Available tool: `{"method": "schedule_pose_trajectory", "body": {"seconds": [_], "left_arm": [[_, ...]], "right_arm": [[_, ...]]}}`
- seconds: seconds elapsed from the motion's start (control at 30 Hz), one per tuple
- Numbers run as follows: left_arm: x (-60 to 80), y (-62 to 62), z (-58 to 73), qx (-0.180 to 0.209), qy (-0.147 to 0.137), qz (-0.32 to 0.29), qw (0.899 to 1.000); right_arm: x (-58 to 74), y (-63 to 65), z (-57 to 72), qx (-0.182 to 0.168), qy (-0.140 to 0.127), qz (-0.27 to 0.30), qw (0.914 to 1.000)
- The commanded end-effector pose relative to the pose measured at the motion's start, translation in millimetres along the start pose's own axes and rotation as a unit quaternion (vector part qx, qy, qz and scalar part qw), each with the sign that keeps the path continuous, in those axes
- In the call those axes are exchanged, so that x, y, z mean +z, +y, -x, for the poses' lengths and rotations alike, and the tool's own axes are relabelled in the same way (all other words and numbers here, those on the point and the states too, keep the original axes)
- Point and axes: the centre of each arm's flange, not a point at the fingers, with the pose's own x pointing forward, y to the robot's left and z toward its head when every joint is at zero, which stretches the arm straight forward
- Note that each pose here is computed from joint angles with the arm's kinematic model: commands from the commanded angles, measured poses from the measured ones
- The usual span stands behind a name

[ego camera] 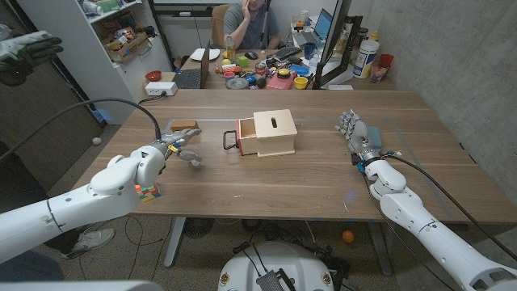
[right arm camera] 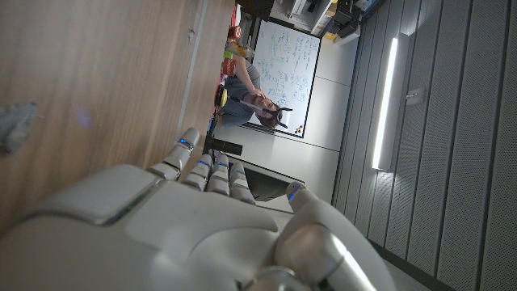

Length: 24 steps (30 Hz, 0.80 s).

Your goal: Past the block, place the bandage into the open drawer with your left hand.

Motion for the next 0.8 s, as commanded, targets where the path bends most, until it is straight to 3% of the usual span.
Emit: {"method": "schedule_pose_trajectory", "body": {"seconds": [0.03,0.8], "left_arm": [[4.9,-2.7,-7.0,-0.026,-0.003,-0.011,1.0],[8.7,-11.9,-9.3,-0.09,-0.007,-0.025,0.996]], "right_arm": [[-3.5,-3.3,1.6,-0.004,0.001,-0.002,1.0],[-7.6,-4.3,-0.7,-0.008,0.003,-0.006,0.9999]]}}
